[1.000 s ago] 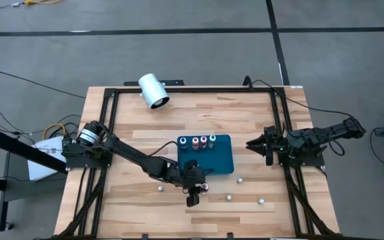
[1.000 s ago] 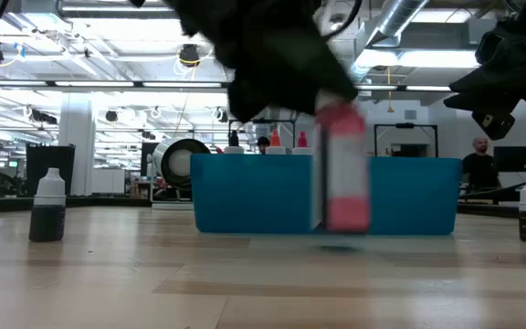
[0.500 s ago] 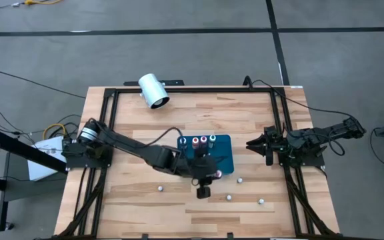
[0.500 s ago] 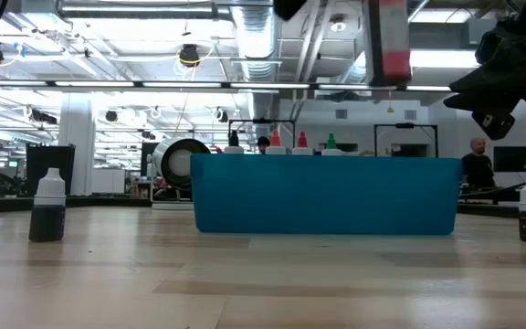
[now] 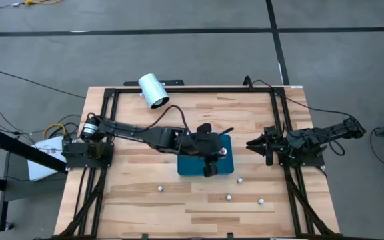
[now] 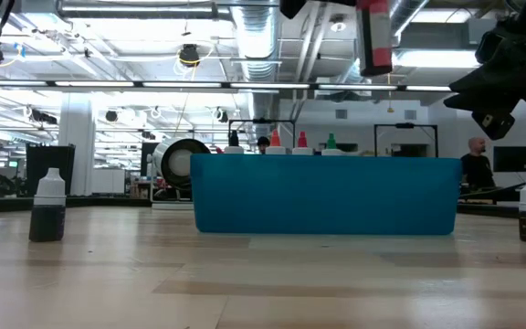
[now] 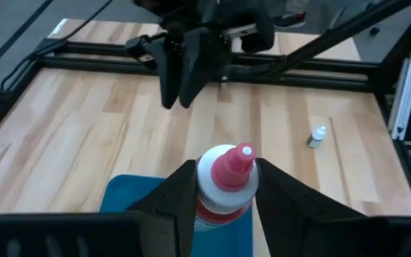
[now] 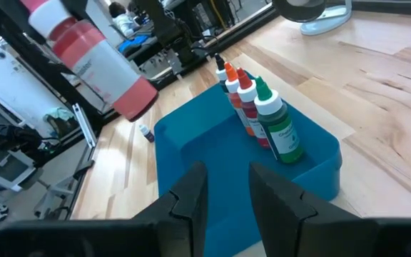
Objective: Pick & Place food coloring
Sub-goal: Put the large pink food coloring bottle into the blue bin
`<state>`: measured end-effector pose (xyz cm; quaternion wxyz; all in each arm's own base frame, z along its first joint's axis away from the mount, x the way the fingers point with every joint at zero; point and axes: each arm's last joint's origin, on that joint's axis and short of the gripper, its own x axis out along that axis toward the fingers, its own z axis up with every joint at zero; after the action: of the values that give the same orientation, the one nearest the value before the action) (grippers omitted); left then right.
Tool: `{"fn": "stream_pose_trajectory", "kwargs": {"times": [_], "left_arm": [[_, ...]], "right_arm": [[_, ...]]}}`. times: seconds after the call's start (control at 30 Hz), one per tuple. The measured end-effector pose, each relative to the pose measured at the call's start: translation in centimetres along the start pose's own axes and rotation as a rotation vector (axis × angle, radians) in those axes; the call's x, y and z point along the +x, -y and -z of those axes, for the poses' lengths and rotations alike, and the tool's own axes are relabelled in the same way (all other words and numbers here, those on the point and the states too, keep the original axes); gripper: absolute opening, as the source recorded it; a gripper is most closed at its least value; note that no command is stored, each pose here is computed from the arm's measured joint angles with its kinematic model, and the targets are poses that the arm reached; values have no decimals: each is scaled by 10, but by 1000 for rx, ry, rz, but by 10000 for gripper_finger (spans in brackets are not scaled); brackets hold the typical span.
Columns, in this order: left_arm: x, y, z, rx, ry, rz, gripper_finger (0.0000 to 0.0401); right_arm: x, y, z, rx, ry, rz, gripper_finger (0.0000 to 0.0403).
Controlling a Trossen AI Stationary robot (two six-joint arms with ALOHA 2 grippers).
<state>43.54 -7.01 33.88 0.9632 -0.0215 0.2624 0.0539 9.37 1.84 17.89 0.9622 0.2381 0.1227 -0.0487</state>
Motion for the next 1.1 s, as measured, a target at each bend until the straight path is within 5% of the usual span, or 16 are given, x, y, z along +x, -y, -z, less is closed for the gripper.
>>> {"fn": "stream_pose_trajectory", "kwargs": {"times": [0.6,1.1], "left_arm": [[4,-13,2,-3,-17,-33,110],[33,-18,55,-23,-85,-44,111]], "right_arm": [[0,1,2,-8,-21,16,92],[0,2,2,-9,-22,18,92]]}}
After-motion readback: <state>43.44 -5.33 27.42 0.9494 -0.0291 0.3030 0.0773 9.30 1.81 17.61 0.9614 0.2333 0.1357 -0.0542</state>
